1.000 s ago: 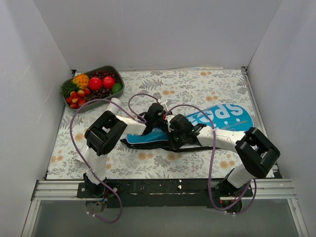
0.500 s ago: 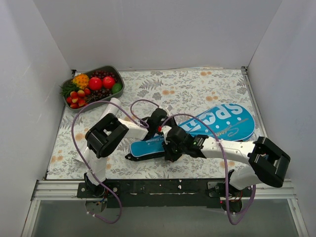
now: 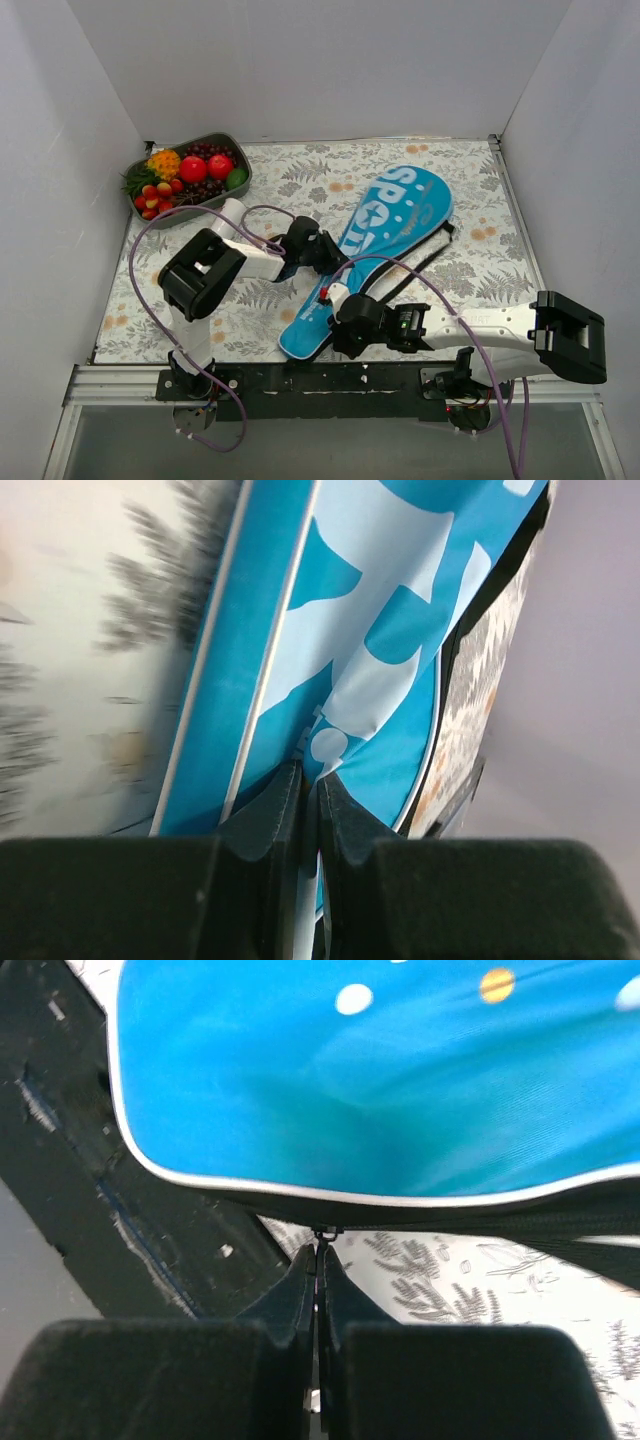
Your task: Pack up the badminton gear
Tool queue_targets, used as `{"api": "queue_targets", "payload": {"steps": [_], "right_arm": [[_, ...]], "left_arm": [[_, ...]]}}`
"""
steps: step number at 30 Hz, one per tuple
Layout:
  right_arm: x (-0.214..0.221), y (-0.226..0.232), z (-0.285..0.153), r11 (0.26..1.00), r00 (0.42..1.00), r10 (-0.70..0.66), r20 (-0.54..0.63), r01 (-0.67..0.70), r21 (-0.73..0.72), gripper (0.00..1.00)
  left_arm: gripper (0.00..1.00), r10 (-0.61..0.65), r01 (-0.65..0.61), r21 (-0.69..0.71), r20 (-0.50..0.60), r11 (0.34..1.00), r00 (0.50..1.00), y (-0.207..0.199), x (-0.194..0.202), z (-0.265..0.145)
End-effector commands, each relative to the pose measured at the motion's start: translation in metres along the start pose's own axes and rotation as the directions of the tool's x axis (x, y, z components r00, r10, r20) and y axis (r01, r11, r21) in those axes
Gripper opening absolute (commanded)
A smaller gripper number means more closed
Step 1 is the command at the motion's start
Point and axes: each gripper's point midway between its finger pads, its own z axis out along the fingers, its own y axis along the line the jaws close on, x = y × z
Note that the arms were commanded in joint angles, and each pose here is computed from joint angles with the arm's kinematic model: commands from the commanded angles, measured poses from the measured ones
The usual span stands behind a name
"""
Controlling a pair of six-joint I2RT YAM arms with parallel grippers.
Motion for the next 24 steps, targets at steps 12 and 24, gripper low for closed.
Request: {"api": "queue_targets", "payload": {"steps": [12, 24], "right_arm": [[0.054, 0.072, -0.03, 0.973, 0.993, -0.015, -0.119, -0.013, -0.229, 0.01], [0.049, 0.072, -0.003, 0.988, 0.986, 0.083, -0.141, -0.1, -0.116, 0.04]], "left_arm": [[0.0, -0.029, 0.238, -0.339, 0.522, 0.91, 0.853, 0.104, -0.139, -0.077], [0.0, -0.029, 0.222, -0.321, 0.512, 0.92, 0.859, 0.096, -0.139, -0.078]]}}
